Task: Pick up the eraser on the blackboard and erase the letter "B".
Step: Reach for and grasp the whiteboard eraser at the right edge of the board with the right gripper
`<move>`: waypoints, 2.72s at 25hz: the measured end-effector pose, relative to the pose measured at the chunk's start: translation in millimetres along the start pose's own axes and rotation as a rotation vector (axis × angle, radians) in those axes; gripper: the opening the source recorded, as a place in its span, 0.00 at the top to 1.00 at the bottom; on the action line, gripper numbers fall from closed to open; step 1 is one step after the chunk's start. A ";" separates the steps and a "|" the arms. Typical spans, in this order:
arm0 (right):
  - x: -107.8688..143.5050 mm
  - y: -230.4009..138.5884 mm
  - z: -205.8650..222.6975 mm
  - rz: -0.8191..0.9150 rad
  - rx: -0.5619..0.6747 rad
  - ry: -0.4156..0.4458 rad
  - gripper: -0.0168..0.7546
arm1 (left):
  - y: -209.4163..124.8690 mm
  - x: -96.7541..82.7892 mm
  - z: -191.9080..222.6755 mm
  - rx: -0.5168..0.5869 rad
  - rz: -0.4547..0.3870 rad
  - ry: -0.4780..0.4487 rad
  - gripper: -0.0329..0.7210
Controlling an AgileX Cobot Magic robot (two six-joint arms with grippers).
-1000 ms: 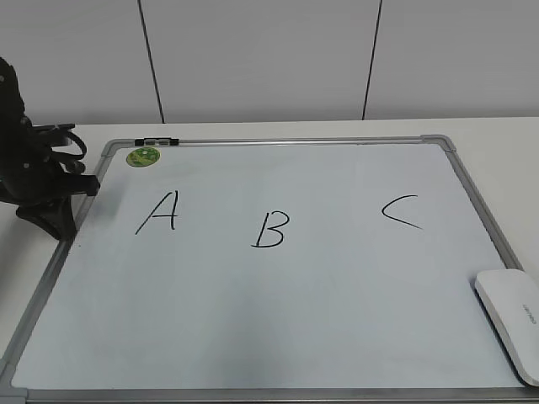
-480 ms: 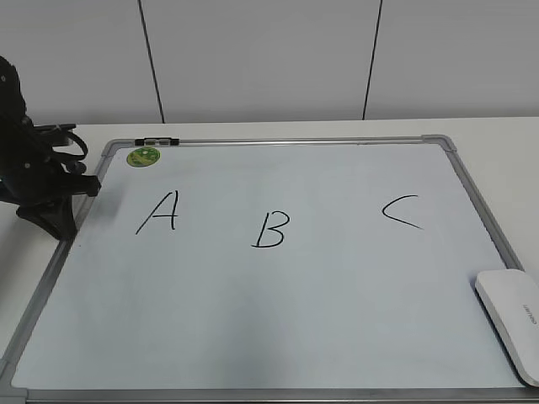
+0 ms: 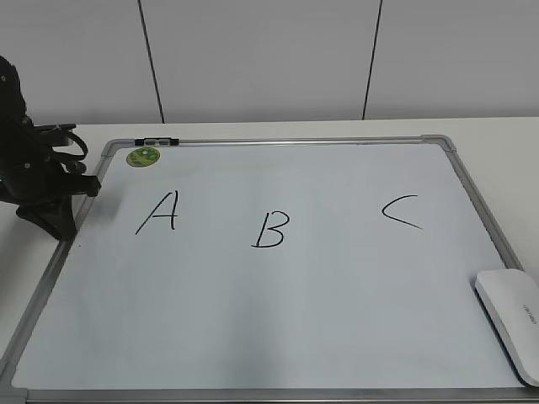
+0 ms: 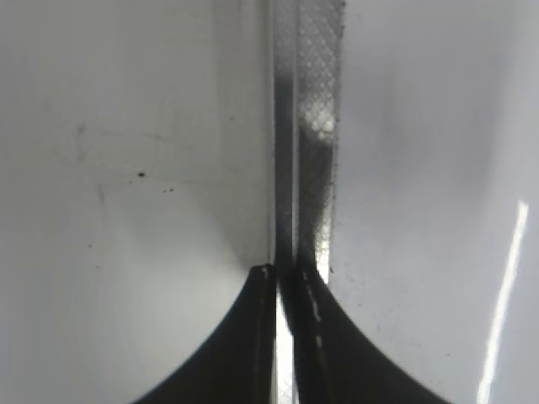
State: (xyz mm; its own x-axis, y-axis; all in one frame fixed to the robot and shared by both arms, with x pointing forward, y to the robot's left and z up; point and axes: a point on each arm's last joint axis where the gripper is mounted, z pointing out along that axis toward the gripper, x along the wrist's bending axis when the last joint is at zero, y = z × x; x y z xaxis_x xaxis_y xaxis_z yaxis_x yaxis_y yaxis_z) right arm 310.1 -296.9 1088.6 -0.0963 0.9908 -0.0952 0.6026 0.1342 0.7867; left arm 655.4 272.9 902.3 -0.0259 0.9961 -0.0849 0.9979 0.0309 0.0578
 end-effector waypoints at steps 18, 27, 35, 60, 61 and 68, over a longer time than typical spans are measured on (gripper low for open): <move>5.3 20.4 113.0 0.086 0.490 0.142 0.17 | -0.2 0.0 0.0 0.002 -0.001 0.000 0.93; 9.0 7.1 157.1 0.097 0.683 0.186 0.11 | -0.2 0.0 0.0 0.002 -0.001 0.000 0.93; 8.1 2.4 190.9 0.099 0.749 0.178 0.11 | -0.3 0.0 0.0 0.003 -0.001 0.000 0.93; 5.2 -7.9 247.6 0.111 0.813 0.124 0.11 | -0.4 0.0 0.0 0.005 -0.001 0.000 0.93; 6.0 -8.7 248.5 0.102 0.818 0.123 0.11 | -0.4 0.0 0.0 0.005 -0.001 0.000 0.93; 13.3 -9.6 250.4 0.044 0.822 0.092 0.12 | -0.3 1.6 -0.1 0.004 -0.004 0.001 0.93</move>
State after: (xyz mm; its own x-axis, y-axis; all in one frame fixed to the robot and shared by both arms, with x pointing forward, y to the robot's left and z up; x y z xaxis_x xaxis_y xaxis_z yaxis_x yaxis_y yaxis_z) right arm 501.4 -280.5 927.1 -0.1021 0.9948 0.0031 0.9910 0.1014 0.0878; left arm 655.1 274.6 902.3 -0.0300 0.9960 -0.0842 0.9980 0.0345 0.0531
